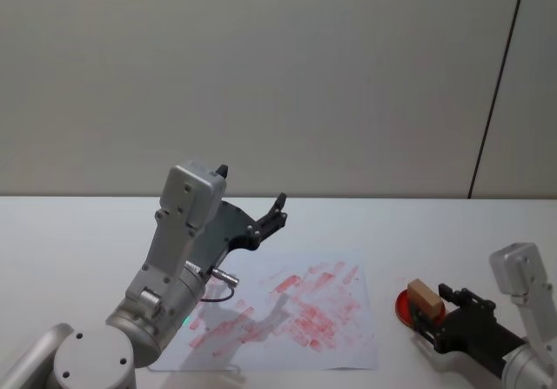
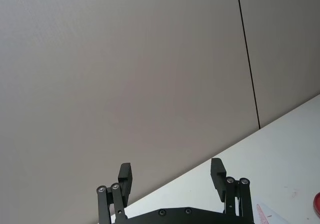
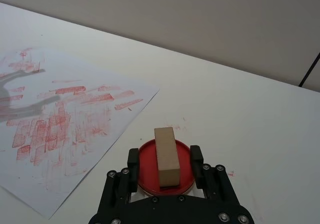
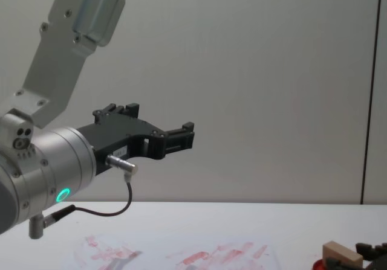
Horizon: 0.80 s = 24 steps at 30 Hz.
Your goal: Use the one hand to pick up the stamp and affix it onto the A4 paper.
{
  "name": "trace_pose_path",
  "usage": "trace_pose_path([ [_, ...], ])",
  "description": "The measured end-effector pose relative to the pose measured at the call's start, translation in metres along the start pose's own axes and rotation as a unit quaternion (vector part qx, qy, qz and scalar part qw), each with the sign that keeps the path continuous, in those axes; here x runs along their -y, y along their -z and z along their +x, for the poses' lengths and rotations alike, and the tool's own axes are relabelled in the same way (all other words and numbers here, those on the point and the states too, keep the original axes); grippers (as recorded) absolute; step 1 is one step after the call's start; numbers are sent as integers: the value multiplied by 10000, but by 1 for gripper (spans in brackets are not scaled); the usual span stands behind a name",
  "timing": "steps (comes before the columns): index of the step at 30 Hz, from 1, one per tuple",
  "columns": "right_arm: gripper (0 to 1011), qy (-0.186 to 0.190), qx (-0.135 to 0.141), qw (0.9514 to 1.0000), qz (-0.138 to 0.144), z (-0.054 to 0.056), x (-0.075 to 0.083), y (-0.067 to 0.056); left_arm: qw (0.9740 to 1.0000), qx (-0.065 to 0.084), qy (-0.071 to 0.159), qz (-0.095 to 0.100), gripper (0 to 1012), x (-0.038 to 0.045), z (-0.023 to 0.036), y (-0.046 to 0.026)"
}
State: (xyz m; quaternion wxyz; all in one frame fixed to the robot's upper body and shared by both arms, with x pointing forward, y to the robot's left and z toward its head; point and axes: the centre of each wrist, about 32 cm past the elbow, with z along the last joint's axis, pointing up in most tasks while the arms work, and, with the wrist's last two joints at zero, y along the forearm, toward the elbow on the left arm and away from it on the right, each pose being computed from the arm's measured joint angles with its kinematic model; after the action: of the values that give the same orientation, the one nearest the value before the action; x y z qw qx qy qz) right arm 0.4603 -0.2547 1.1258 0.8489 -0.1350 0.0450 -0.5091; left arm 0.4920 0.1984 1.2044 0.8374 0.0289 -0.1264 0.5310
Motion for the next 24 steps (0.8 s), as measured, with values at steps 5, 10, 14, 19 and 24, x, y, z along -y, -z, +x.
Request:
trace_pose_path([
  [5, 461, 11, -42, 10000, -42, 2, -26, 12, 10000, 0, 0, 0, 1002, 0, 0, 0],
  [10, 331, 24, -87, 10000, -41, 2, -52, 16, 10000, 0, 0, 0, 1002, 0, 0, 0],
  [14, 223, 34, -87, 10000, 16, -1, -66, 11, 10000, 0, 0, 0, 1002, 0, 0, 0],
  [19, 216, 36, -44, 9999, 153, -9, -76, 0, 10000, 0, 0, 0, 1002, 0, 0, 0],
  [24, 216, -1, 57, 9993, 380, -30, -77, -49, 10000, 0, 0, 0, 1002, 0, 0, 0],
])
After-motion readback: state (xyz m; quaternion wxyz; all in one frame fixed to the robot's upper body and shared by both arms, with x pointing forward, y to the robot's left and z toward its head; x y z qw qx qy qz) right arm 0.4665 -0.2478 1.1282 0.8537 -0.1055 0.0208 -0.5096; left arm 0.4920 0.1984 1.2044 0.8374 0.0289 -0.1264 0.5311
